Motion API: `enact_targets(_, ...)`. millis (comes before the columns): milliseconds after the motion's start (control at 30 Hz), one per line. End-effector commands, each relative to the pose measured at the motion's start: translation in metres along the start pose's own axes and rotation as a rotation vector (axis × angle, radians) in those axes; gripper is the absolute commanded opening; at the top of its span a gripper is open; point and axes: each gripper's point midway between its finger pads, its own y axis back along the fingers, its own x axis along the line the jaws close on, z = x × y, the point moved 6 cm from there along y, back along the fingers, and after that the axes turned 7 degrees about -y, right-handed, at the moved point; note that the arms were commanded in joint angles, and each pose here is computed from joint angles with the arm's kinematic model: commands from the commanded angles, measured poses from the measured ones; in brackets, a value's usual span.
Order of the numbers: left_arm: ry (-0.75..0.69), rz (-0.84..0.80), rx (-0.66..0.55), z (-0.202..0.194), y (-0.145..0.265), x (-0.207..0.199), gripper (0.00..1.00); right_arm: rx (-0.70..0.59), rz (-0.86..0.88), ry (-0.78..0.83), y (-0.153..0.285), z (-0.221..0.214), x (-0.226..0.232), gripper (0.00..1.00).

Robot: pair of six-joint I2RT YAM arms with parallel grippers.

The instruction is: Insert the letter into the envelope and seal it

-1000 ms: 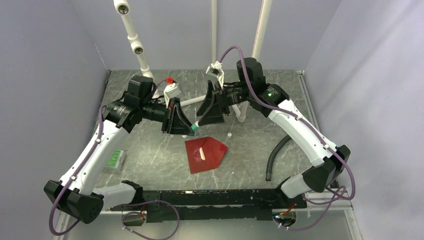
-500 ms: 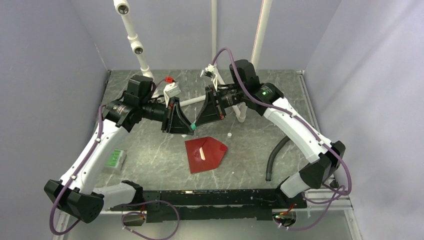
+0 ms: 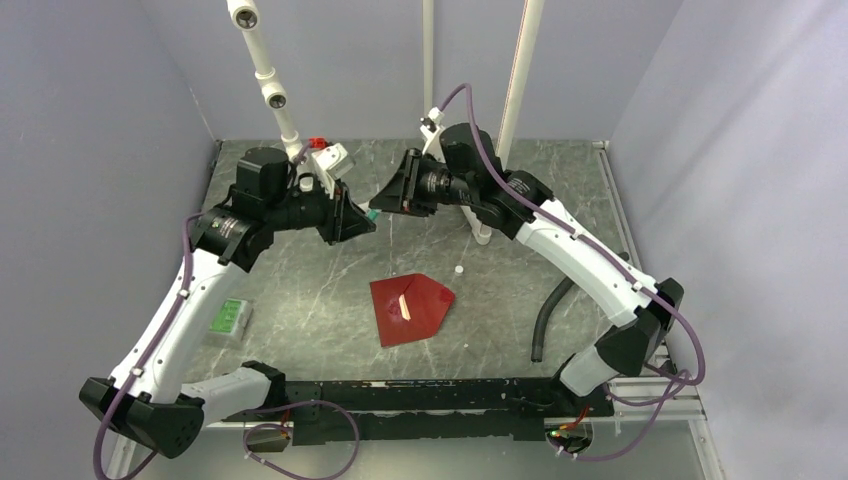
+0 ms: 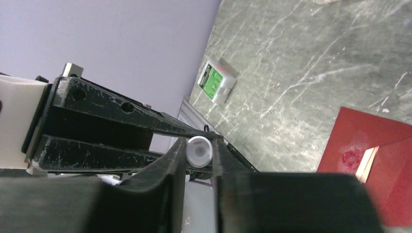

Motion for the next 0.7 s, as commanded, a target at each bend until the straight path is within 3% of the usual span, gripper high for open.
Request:
enact_targets(0,-0.012,-0.125,-0.068,0.015,-0.006,-0.014,0.02,-0.051,0.201,0.08,-0.002,0.008,0.047,0.45)
enact_targets(67,0.0,-0.176,-0.064,0.013,-0.005,-0.021,0.02,-0.008,0.337,0.202,0.007,-0.003,0.049,0.65)
enact_targets(167,0.01,-0.271,-0.059,0.011,-0.001,-0.032,0.02,0.04,0.498,0.421,0.026,-0.023,0.042,0.71)
enact_targets(400,0.012,-0.534,-0.043,0.008,0.008,-0.057,0.02,0.201,0.67,0.821,0.059,-0.054,0.024,0.7)
enact_targets(667,-0.01,-0.62,-0.044,0.007,0.016,-0.066,0.03,0.363,0.766,0.918,0.075,-0.065,0.025,0.62)
